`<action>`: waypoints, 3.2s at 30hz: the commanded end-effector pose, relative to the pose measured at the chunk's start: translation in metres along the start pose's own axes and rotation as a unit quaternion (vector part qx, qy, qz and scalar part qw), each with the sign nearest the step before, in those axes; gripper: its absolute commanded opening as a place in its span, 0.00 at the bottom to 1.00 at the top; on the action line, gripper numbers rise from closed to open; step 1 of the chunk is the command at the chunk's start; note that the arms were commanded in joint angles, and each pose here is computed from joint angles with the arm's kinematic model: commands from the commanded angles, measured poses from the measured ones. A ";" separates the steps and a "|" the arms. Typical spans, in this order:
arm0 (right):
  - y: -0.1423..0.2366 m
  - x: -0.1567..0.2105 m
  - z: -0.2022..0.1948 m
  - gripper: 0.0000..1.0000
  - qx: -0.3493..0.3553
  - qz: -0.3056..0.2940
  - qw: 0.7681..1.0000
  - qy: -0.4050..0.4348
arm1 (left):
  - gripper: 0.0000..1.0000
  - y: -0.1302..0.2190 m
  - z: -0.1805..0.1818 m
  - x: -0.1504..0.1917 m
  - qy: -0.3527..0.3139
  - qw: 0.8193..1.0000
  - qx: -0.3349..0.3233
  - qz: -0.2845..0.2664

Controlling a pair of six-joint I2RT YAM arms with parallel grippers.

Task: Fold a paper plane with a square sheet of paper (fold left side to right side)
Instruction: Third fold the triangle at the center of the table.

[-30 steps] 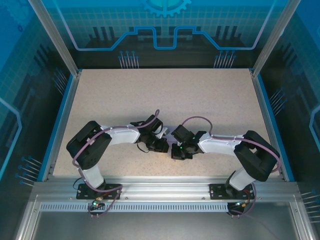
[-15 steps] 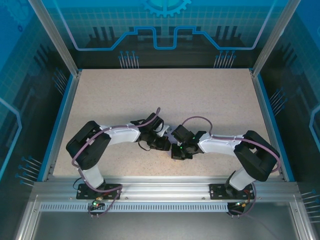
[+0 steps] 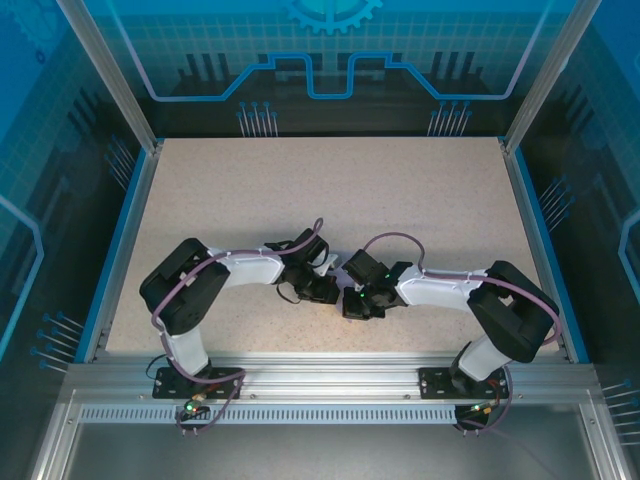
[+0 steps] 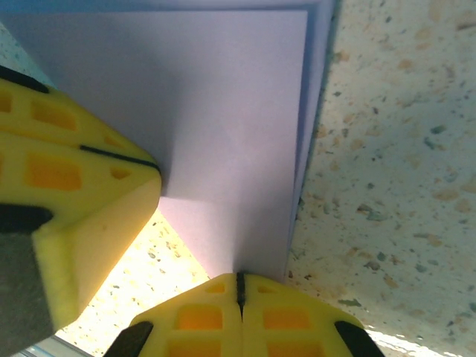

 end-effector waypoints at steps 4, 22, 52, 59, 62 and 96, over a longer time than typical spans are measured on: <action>-0.012 0.016 -0.032 0.00 0.086 0.037 0.996 -0.004 | 0.10 -0.003 0.009 -0.001 -0.012 0.999 -0.042 0.005; -0.012 0.020 -0.035 0.00 0.089 0.045 0.995 -0.003 | 0.10 0.017 0.038 -0.014 0.002 0.996 -0.086 -0.022; -0.015 0.025 -0.035 0.00 0.085 0.057 0.995 -0.003 | 0.10 0.040 0.091 -0.032 0.035 0.989 -0.139 -0.041; -0.015 0.026 -0.035 0.00 0.084 0.059 0.995 -0.002 | 0.12 0.048 0.102 -0.039 0.048 0.986 -0.149 -0.050; -0.016 0.026 -0.035 0.00 0.084 0.060 0.995 -0.002 | 0.14 0.052 0.102 -0.042 0.050 0.986 -0.148 -0.055; 0.039 -0.069 0.028 0.57 -0.115 -0.095 0.957 0.248 | 0.60 0.101 0.055 0.013 0.233 0.957 0.043 -0.168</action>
Point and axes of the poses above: each hand's point on the last joint's axis, 136 mm out from that joint toward the fingers, its own y axis back along the fingers, its own z axis along the line the jaws close on, x = y × z, the point moved 6 cm from there along y, back along the fingers, and after that the axes turned 3 degrees about -y, right-handed, at the moved point
